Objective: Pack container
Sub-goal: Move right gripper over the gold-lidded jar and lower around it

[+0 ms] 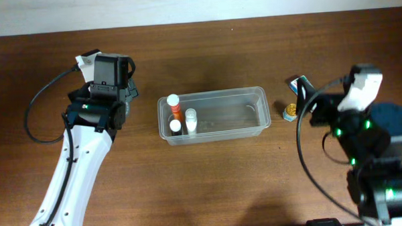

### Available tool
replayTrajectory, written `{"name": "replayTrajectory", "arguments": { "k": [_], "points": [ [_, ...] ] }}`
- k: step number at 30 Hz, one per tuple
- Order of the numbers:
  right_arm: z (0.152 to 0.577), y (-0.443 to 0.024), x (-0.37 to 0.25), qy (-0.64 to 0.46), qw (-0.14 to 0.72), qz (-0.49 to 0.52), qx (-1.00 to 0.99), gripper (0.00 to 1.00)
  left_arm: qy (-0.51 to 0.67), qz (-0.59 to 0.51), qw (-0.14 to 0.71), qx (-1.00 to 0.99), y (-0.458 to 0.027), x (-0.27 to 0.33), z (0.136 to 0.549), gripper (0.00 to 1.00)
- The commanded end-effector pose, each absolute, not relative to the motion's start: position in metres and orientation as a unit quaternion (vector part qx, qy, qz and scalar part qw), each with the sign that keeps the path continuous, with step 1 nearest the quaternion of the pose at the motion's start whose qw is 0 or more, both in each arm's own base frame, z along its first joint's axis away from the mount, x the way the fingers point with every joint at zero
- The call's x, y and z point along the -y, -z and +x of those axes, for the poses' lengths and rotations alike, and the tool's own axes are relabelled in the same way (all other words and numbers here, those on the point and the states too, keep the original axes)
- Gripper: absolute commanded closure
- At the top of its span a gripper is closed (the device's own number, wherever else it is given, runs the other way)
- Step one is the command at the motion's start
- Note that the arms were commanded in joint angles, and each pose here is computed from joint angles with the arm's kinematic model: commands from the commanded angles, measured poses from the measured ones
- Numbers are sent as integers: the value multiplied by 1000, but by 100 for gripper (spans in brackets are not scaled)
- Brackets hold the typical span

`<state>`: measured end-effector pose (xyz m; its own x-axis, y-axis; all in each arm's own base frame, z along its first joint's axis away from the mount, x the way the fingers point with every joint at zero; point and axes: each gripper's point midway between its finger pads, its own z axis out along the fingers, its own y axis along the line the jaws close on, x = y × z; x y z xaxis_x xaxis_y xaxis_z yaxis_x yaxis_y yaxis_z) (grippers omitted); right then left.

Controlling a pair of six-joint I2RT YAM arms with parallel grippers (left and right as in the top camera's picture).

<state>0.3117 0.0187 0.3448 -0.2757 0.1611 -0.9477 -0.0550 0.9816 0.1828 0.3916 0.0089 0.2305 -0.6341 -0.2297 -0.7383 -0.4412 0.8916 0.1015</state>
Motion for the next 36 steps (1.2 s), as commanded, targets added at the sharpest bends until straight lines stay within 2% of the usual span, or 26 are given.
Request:
{"name": "replayTrajectory", "arguments": {
  "k": [1,7,13,19,23,29,32,36],
  "points": [
    [324,-362,-17,-68,609,10,-791,2,-140,-191,394,-888,-239,-12,389,1],
    [334,-324,2,-19,554,46,-831,2,-140,-191,394,-888,-239,-12,389,1],
    [334,-293,47,99,502,110,-852,2,-140,-191,394,-888,-239,-12,389,1],
    [345,-274,49,159,461,13,-873,2,-140,-191,394,-888,-239,-12,389,1],
    [351,-255,61,148,434,19,-889,2,-140,-191,394,-888,-239,-12,389,1],
    [361,-215,90,67,369,41,-926,0,-140,-191,394,-888,-239,-12,389,1],
    [366,-207,105,37,331,48,-942,5,-140,-191,394,-888,-239,-12,389,1],
    [373,-201,124,39,286,38,-957,6,-140,-191,394,-888,-239,-12,389,1]
  ]
}}
